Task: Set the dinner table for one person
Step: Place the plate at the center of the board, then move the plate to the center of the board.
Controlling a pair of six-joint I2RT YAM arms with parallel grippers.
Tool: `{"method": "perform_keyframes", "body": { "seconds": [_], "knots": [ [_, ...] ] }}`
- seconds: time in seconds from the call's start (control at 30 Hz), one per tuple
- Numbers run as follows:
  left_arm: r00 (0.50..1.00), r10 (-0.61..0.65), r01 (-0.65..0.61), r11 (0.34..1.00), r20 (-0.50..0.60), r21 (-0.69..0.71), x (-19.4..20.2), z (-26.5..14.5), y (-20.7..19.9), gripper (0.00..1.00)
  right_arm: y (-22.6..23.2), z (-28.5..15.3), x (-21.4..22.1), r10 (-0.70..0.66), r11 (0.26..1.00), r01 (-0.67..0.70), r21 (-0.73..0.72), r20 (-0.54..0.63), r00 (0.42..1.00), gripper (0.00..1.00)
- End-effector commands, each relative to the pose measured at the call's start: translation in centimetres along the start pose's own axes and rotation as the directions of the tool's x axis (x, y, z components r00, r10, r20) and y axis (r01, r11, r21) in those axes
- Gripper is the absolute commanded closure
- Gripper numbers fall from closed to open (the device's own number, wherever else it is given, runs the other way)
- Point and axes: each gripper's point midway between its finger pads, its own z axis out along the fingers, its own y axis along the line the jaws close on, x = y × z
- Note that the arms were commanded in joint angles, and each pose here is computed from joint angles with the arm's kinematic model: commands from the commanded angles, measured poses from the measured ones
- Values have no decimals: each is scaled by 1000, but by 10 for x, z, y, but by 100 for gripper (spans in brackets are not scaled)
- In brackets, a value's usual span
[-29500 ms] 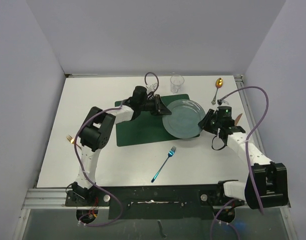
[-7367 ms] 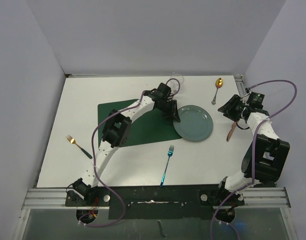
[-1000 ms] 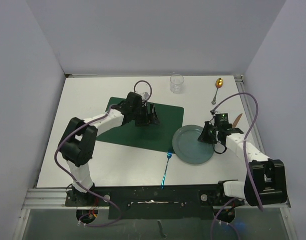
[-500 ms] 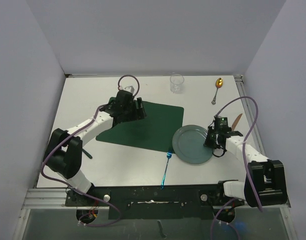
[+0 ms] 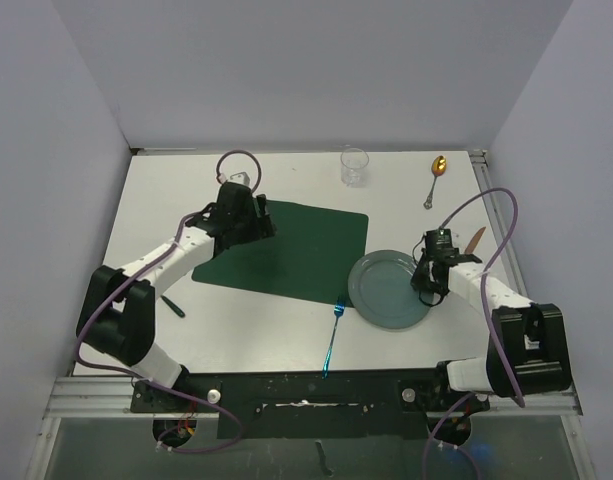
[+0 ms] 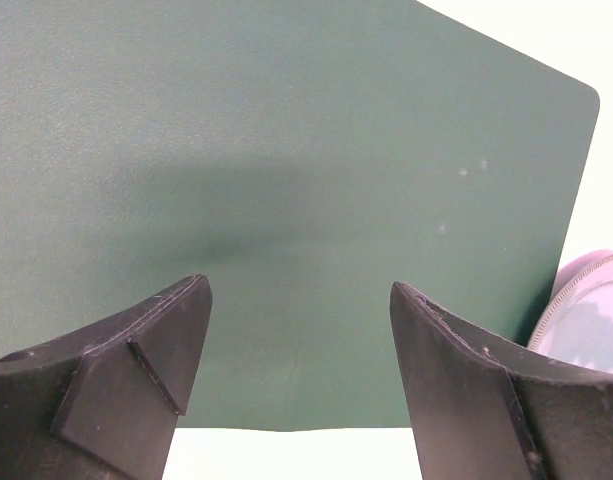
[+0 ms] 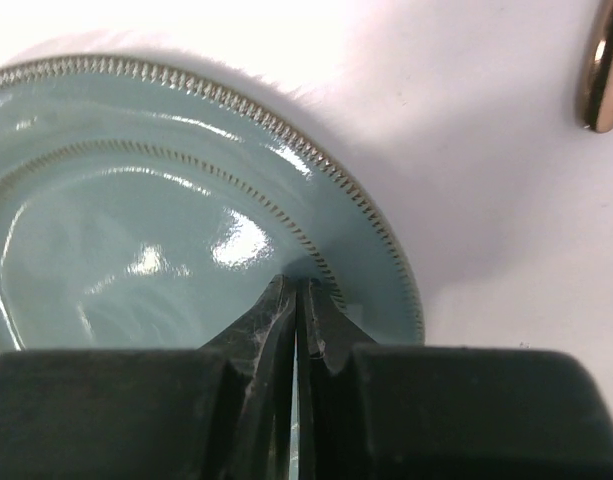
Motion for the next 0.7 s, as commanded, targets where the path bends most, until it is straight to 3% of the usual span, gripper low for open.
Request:
{"method": "perform_keyframes", "body": {
  "seconds": [0.0,0.67],
  "knots": [
    [996,-16,15,1000,86,12,-24,-14,1,28,-37,6,3,36,973,-32,227,-14,999,100],
    [992,-96,97,995,87,-6,-24,-15,35,28,-94,-18,-28,137,854,-169,491,101,985,100]
  ]
}}
